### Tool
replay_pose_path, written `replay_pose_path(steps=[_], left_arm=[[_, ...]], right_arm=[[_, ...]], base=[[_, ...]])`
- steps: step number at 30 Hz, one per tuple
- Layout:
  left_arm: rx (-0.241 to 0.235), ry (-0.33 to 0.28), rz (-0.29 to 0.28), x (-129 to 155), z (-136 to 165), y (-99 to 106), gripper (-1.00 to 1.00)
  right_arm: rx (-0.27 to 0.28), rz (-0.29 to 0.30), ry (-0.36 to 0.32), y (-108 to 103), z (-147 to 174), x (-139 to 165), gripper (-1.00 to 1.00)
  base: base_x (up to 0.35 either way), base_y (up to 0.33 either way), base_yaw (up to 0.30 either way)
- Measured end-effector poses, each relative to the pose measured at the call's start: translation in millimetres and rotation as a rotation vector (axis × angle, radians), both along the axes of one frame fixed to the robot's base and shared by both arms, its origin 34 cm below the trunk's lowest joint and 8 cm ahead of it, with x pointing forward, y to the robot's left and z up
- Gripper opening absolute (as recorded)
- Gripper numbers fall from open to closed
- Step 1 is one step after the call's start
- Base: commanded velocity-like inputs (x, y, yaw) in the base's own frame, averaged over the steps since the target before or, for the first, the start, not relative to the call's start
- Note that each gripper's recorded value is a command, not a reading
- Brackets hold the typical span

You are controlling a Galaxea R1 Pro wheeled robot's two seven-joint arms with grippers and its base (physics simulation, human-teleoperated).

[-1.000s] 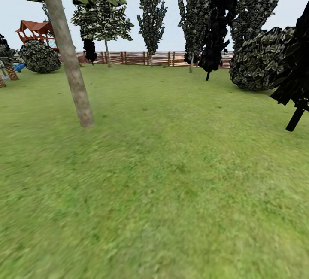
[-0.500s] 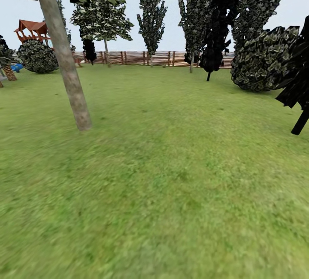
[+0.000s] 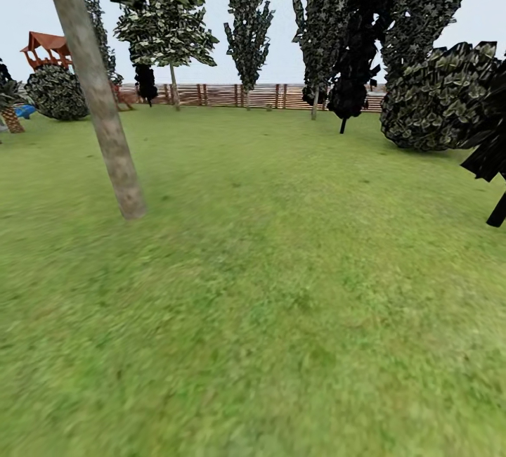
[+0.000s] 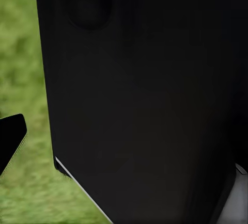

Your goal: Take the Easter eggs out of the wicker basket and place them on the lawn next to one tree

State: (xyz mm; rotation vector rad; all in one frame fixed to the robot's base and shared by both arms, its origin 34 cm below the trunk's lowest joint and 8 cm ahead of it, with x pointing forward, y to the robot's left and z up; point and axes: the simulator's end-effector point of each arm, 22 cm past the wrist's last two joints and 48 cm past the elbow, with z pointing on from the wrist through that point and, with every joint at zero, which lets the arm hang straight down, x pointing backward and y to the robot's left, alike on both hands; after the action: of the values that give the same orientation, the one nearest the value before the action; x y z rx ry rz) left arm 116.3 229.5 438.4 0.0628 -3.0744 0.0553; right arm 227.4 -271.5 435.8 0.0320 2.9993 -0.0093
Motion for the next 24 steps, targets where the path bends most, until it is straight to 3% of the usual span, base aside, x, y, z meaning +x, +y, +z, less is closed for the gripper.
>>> replay_pose_path(steps=[24], left_arm=[[0.000, -0.002, 0.001, 0.9, -0.1, 0.1, 1.00]], right_arm=[[0.001, 0.000, 0.000, 0.6, 0.0, 0.1, 1.00]], base=[[0.338, 0.000, 0.000]])
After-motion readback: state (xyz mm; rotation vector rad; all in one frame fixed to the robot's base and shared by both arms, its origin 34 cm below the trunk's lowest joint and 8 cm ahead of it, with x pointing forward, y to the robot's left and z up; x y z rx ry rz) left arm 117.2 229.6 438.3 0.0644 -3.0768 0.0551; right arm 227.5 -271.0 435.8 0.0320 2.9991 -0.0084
